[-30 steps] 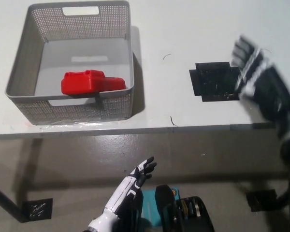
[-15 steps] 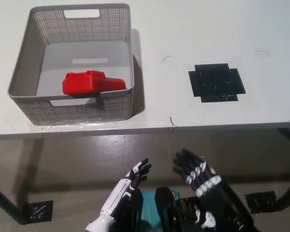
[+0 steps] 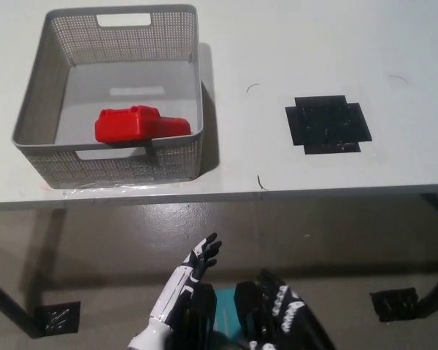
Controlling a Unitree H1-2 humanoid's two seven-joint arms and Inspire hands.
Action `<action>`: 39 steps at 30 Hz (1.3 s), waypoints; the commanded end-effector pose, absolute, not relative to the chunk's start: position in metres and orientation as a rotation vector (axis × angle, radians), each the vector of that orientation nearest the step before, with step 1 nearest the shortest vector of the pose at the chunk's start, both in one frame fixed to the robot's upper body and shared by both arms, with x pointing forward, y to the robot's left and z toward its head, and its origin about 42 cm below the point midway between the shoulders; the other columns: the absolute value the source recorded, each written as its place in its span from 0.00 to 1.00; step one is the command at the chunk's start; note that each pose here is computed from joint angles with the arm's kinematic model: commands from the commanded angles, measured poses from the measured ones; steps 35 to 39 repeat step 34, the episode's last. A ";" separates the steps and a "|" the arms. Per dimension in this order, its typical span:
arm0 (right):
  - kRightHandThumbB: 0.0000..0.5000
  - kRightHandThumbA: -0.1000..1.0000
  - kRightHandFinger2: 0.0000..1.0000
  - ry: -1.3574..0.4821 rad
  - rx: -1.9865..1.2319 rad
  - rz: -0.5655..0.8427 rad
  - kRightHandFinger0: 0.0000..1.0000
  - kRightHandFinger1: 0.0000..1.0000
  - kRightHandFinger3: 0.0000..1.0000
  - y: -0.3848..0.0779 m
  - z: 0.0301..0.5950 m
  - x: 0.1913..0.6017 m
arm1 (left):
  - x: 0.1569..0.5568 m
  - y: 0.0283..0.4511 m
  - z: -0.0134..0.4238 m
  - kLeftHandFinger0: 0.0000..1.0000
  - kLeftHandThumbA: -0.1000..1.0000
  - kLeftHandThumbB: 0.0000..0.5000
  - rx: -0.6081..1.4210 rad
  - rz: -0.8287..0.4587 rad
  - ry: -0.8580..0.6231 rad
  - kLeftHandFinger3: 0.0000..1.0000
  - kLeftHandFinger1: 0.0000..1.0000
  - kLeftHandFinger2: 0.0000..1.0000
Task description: Use the right hand to pick up a multimeter on the right side and put it into a container on the left side
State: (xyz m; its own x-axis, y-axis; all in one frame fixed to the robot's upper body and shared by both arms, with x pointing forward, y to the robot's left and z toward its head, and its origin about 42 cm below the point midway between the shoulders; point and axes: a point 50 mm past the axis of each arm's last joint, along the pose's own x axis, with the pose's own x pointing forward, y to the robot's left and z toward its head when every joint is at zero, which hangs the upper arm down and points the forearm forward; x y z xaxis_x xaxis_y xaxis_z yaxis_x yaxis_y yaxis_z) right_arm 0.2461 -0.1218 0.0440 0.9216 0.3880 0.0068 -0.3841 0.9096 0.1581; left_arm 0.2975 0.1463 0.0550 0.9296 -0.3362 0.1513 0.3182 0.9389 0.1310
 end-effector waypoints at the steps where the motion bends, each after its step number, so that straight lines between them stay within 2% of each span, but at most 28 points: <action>1: 0.38 1.00 1.00 -0.144 0.081 0.332 1.00 1.00 1.00 -0.120 0.057 0.258 | 0.296 0.133 0.063 1.00 1.00 0.96 0.109 -0.290 -0.242 1.00 1.00 1.00; 5: 0.38 1.00 1.00 -0.152 0.060 0.324 1.00 1.00 1.00 -0.120 0.056 0.258 | 0.288 0.124 0.059 1.00 1.00 0.98 0.132 -0.295 -0.237 1.00 1.00 1.00; 6: 0.42 1.00 1.00 -0.152 0.058 0.322 1.00 1.00 1.00 -0.120 0.056 0.257 | 0.287 0.124 0.059 1.00 1.00 0.98 0.131 -0.295 -0.236 1.00 1.00 1.00; 12: 0.47 1.00 1.00 -0.163 0.034 0.317 1.00 1.00 1.00 -0.120 0.059 0.256 | 0.284 0.125 0.059 1.00 1.00 0.97 0.134 -0.286 -0.242 1.00 1.00 1.00; 18: 0.41 1.00 1.00 -0.162 0.053 0.319 1.00 1.00 1.00 -0.121 0.057 0.243 | 0.268 0.125 0.055 1.00 1.00 0.98 0.136 -0.283 -0.231 1.00 1.00 1.00; 20: 0.44 1.00 1.00 -0.160 0.054 0.316 1.00 1.00 1.00 -0.121 0.056 0.241 | 0.266 0.124 0.055 1.00 1.00 0.96 0.134 -0.282 -0.230 1.00 1.00 1.00; 25: 0.42 1.00 1.00 -0.185 0.048 0.317 1.00 1.00 1.00 -0.122 0.058 0.246 | 0.268 0.125 0.058 1.00 1.00 0.95 0.105 -0.282 -0.237 1.00 1.00 1.00; 29: 0.54 1.00 1.00 -0.177 0.065 0.324 1.00 1.00 1.00 -0.121 0.060 0.248 | 0.270 0.126 0.059 1.00 1.00 0.95 0.112 -0.278 -0.240 1.00 1.00 1.00; 32: 0.58 1.00 1.00 -0.179 0.074 0.335 1.00 1.00 1.00 -0.122 0.060 0.252 | 0.272 0.125 0.059 1.00 1.00 0.96 0.109 -0.276 -0.240 1.00 1.00 1.00; 39: 0.59 1.00 1.00 -0.182 0.071 0.336 1.00 1.00 1.00 -0.122 0.060 0.252 | 0.272 0.126 0.059 1.00 1.00 0.97 0.108 -0.277 -0.239 1.00 1.00 1.00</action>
